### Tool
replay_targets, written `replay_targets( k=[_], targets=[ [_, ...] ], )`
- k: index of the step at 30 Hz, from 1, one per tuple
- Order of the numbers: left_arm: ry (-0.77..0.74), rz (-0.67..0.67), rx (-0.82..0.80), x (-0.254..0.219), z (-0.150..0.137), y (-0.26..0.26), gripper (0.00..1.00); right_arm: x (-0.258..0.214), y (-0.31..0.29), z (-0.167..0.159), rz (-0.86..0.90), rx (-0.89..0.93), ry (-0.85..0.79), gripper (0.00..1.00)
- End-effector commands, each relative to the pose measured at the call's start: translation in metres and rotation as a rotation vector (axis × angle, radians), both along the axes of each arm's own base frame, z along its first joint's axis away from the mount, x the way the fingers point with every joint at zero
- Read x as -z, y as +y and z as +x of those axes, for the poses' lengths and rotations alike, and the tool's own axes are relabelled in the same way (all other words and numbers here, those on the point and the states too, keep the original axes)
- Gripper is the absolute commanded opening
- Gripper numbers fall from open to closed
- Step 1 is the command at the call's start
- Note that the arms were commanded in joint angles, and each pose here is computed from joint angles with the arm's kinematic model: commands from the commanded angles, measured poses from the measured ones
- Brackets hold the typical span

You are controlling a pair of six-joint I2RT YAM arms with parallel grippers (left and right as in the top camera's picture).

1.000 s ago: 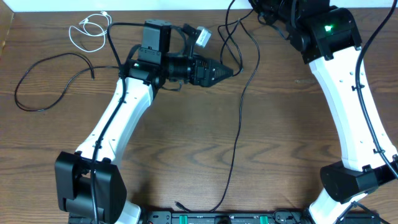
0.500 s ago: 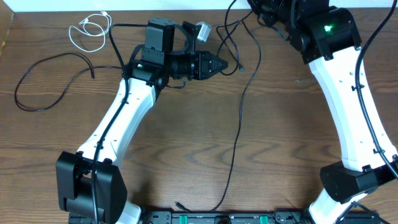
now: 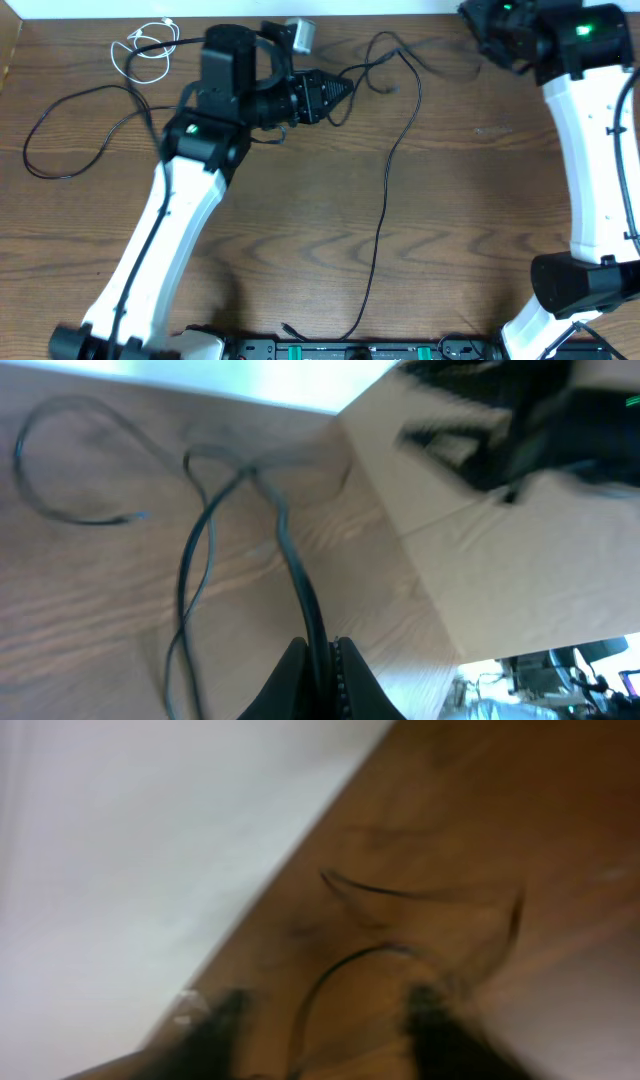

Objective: Untangle cables

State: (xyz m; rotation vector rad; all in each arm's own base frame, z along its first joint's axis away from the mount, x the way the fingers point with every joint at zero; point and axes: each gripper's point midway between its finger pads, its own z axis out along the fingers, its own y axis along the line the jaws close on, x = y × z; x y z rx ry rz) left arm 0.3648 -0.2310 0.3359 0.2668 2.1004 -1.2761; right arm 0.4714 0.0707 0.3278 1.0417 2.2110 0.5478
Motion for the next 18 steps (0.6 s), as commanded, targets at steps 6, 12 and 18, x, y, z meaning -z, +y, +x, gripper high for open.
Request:
replay_targets(
  k=[6,12,18],
  targets=[
    [-0.171,-0.17,-0.061,-0.11,-0.024,0.011,0.07,0.015,-0.035,-0.01,-0.255,-0.179,0.061,0.99],
    [-0.332,-0.303,-0.058,-0.194,-0.048,0.018,0.07,0.023,-0.035,-0.021,-0.314,-0.258,0.107,0.99],
    [-0.416,-0.333,-0.05,-0.238,-0.072,0.026,0.07,0.024,-0.036,-0.022,-0.314,-0.259,0.115,0.99]
  ],
)
